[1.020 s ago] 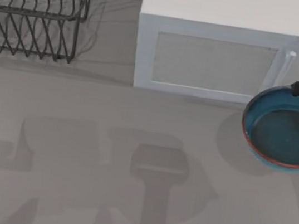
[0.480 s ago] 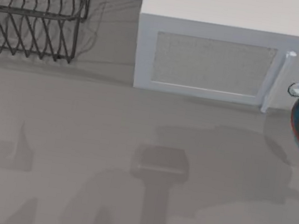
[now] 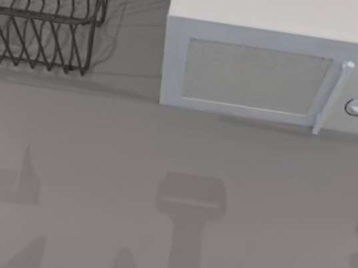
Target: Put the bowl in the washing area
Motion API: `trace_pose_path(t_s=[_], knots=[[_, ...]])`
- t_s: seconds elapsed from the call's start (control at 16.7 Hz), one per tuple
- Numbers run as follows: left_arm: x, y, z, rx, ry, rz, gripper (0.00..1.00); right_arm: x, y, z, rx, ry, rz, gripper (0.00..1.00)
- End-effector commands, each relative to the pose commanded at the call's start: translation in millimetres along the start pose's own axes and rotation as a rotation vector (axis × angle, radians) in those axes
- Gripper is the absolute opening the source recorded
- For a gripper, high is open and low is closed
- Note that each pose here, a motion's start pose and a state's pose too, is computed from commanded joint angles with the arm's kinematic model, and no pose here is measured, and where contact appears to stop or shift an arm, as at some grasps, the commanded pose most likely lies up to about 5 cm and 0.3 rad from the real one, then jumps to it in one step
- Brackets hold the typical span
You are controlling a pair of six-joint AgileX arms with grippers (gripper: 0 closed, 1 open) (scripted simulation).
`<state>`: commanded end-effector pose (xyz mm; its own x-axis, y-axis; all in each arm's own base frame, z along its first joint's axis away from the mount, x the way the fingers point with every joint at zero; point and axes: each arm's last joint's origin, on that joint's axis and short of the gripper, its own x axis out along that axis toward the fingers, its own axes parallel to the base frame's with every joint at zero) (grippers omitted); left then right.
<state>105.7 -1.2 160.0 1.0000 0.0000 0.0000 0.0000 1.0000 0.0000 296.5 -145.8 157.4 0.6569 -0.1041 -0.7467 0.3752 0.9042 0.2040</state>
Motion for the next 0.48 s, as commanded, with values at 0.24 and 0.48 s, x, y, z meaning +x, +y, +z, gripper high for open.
trace_pose_path(t_s=[0.24, 0.48], knots=[[0.0, 0.0, 0.0, 0.0, 0.0, 0.0, 1.0, -15.1, -22.7, -2.3, -0.087, -0.364, 0.06, 0.0], [0.0, 0.0, 0.0, 0.0, 0.0, 0.0, 1.0, -39.1, -10.3, 4.1, -0.237, -0.646, 0.163, 0.0]])
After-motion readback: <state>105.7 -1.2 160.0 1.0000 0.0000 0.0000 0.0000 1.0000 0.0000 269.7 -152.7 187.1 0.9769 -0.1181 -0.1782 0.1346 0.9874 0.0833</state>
